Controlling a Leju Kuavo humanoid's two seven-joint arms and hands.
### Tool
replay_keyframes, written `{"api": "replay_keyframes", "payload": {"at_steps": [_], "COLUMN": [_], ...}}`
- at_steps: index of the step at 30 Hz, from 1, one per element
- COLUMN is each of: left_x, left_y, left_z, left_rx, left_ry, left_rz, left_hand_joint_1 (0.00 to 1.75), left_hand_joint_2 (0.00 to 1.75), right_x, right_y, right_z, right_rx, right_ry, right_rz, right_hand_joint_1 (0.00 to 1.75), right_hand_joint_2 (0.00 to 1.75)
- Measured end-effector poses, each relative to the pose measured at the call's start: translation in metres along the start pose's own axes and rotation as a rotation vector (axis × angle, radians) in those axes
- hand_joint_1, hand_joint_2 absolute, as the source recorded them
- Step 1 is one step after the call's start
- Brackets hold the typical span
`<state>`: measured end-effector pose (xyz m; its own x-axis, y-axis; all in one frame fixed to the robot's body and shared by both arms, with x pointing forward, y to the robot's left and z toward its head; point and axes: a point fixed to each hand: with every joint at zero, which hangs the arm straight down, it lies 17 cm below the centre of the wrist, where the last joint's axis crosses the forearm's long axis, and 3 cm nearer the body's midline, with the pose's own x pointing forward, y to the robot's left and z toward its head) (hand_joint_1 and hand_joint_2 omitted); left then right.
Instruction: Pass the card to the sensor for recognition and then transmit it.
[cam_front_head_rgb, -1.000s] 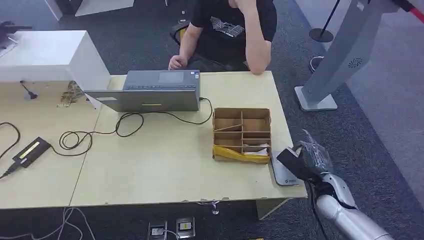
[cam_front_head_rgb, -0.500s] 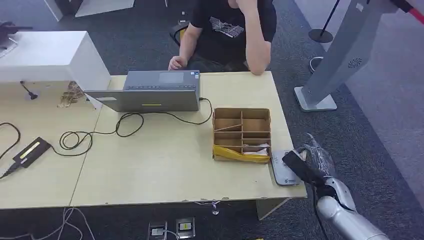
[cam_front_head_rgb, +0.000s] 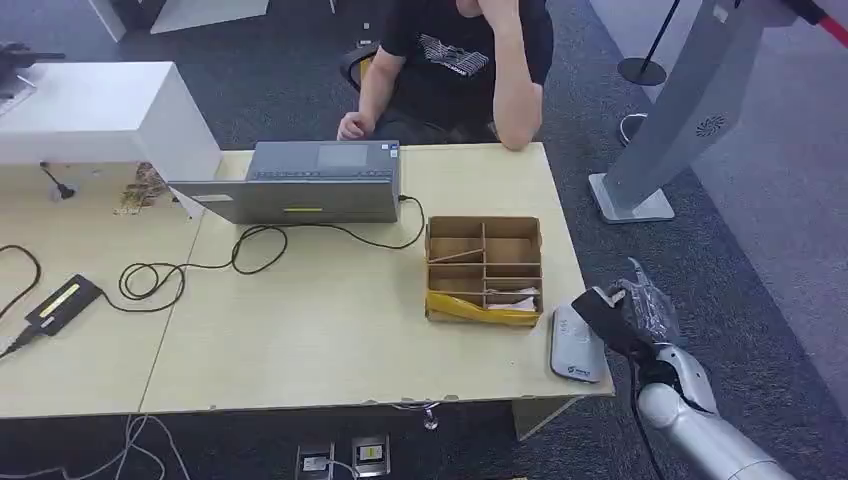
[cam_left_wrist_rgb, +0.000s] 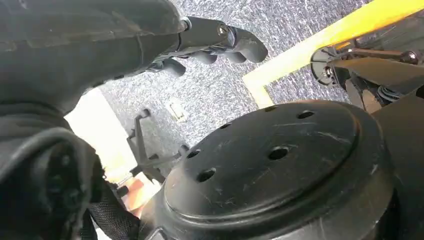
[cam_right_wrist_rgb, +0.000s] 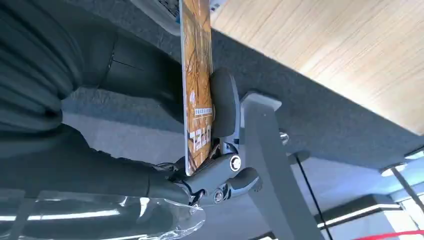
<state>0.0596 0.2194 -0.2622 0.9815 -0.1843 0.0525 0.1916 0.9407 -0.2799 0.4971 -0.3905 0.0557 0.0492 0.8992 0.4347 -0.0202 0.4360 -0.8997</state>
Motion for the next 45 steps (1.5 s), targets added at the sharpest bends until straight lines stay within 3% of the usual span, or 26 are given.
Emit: {"api": "replay_keyframes", "payload": {"at_steps": [9,16,36,45], "left_x": [-0.002,0.002,0.005,0.001], "left_y": [0.0,0.0,0.001,0.001], "left_z": [0.0,0.0,0.0,0.0], "left_rx": [0.002,0.002,0.003,0.007], "left_ry": [0.005,-0.013,-0.017,-0.005], "left_rz": [-0.018,-0.022,-0.031,-0.062], "left_hand_joint_1": [0.0,0.0,0.0,0.0], "left_hand_joint_2": [0.0,0.0,0.0,0.0], "right_x": [0.04,0.085,0.21,0.21], "right_y": [-0.068,-0.097,-0.092,-0.08], "right_z": [-0.02,-0.03,-0.056,-0.064], "right_rx": [-0.136,-0.163,-0.166,-0.157], "right_ry": [-0.074,-0.175,-0.411,-0.385], "right_rz": [0.033,0.047,0.024,0.023], "right_hand_joint_1": [1.75,1.75,1.75,1.75], "right_hand_joint_2": [1.75,1.75,1.75,1.75]}}
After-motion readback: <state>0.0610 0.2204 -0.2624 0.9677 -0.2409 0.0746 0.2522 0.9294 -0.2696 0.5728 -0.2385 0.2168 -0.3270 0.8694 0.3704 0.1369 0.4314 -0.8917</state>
